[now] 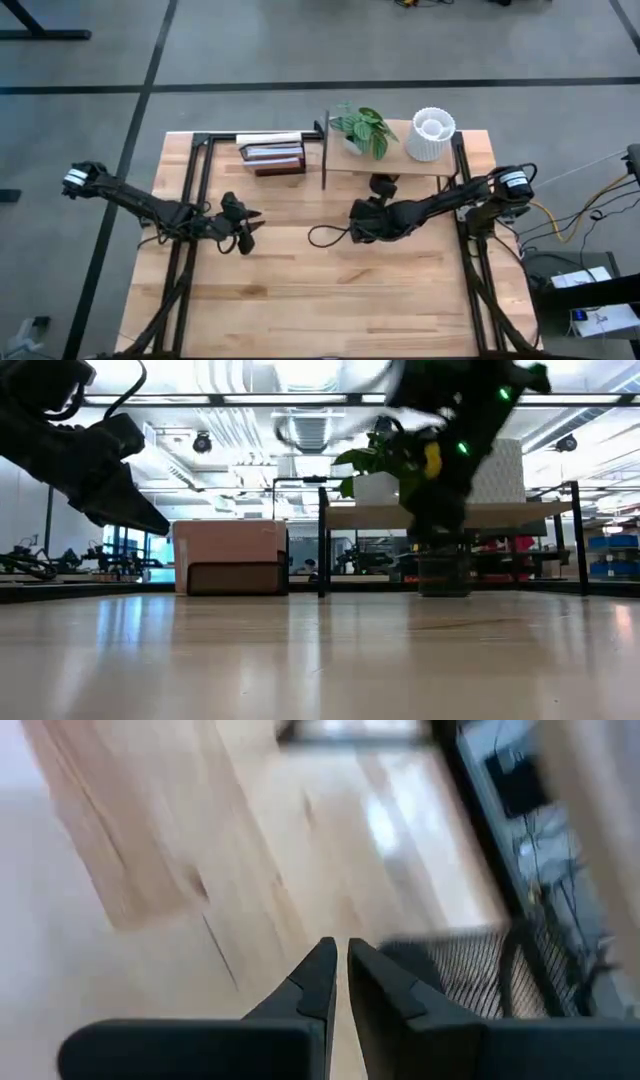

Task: Stock shelves
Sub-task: Remove the white potted plant from the shelf

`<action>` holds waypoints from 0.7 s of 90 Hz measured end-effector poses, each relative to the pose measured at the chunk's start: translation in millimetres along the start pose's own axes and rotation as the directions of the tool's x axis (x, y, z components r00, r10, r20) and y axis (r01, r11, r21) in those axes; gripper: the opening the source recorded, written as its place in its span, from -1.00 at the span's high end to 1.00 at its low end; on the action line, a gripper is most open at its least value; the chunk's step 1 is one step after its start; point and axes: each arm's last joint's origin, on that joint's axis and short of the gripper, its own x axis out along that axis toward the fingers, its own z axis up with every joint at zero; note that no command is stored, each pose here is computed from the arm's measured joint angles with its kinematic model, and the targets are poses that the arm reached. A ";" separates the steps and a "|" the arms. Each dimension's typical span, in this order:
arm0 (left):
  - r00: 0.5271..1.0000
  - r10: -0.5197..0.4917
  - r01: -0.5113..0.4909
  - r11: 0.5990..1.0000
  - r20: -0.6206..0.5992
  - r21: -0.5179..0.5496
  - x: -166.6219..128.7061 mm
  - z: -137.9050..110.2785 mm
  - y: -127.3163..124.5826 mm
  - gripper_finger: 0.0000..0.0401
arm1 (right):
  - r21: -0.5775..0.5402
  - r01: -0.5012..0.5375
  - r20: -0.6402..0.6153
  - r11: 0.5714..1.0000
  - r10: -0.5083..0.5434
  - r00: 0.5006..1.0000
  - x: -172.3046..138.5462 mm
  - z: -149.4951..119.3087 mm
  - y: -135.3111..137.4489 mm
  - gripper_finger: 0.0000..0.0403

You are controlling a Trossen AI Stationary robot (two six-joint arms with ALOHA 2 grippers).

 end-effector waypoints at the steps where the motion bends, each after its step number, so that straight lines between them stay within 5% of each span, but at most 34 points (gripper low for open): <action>1: 1.000 0.000 0.000 1.000 0.000 -0.001 0.0 0.0 0.0 0.33 | -0.003 -0.002 0.006 1.000 0.002 1.000 -1.3 2.3 -0.4 0.93; 32: 1.000 -0.004 0.004 1.000 0.006 -0.016 0.0 0.7 -0.4 0.33 | 0.059 0.120 0.071 0.991 -0.124 0.990 -38.1 47.2 -26.2 0.93; 63: 0.999 -0.024 0.026 0.999 0.039 -0.040 -0.1 4.4 -2.7 0.40 | 0.155 0.143 -0.025 0.978 -0.141 0.990 -46.8 44.0 -37.7 0.82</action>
